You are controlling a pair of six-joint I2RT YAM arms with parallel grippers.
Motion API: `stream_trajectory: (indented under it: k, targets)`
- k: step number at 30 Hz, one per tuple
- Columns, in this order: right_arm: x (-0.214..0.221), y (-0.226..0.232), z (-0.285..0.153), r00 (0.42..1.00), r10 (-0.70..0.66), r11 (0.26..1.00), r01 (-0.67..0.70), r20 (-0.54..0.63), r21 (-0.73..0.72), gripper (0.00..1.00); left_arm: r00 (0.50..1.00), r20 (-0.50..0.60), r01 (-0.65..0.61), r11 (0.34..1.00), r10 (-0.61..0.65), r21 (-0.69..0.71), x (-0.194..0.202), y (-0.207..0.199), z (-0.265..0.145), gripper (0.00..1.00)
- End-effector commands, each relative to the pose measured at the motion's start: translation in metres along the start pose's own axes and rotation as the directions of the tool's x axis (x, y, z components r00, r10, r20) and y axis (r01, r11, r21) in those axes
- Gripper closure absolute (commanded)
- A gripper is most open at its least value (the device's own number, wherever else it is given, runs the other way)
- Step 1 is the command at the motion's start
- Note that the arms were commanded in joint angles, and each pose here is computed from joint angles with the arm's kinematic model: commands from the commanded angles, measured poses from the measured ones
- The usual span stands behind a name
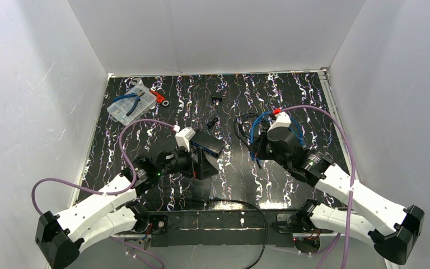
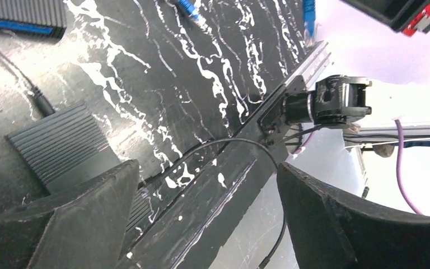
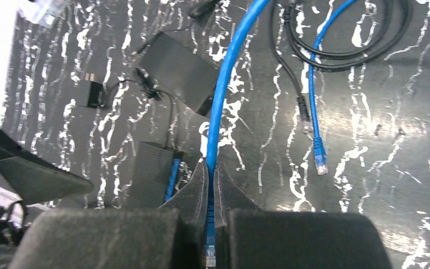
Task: Insert the plug into the switch port
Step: Pick up the connector from the center of the board.
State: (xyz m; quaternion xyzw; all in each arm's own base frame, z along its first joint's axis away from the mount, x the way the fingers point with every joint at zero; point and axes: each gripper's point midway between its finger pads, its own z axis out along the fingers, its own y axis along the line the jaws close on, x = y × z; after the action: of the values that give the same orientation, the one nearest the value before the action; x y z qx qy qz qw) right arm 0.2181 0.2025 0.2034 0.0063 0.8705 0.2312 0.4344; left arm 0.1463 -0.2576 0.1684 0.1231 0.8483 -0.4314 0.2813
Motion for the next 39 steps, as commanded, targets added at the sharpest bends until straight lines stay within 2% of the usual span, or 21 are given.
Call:
stream_trajectory:
  k: [1, 13, 23, 28, 39]
  targets:
    - [-0.03, 0.038, -0.008, 0.992, 0.097, 0.993, -0.09, 0.083, -0.081, 0.99, 0.998, 0.046, -0.057, 0.993, 0.053, 0.101, -0.022, -0.03, 0.002, 0.1]
    - [-0.038, 0.079, -0.002, 0.987, 0.144, 0.983, -0.135, 0.068, -0.121, 0.99, 0.989, 0.084, -0.137, 0.977, 0.125, 0.162, -0.039, -0.049, 0.024, 0.24]
    - [-0.032, 0.088, 0.009, 0.989, 0.147, 0.984, -0.144, 0.019, -0.1, 0.99, 0.949, 0.188, -0.289, 0.935, 0.252, 0.205, -0.051, -0.066, 0.03, 0.36]
    - [-0.033, 0.094, 0.009, 0.989, 0.149, 0.982, -0.147, 0.009, -0.118, 0.99, 0.942, 0.199, -0.311, 0.927, 0.272, 0.207, -0.055, -0.069, 0.036, 0.42]
    - [-0.031, 0.102, 0.01, 0.989, 0.145, 0.98, -0.144, -0.007, -0.139, 0.99, 0.934, 0.216, -0.328, 0.923, 0.284, 0.201, -0.059, -0.071, 0.043, 0.48]
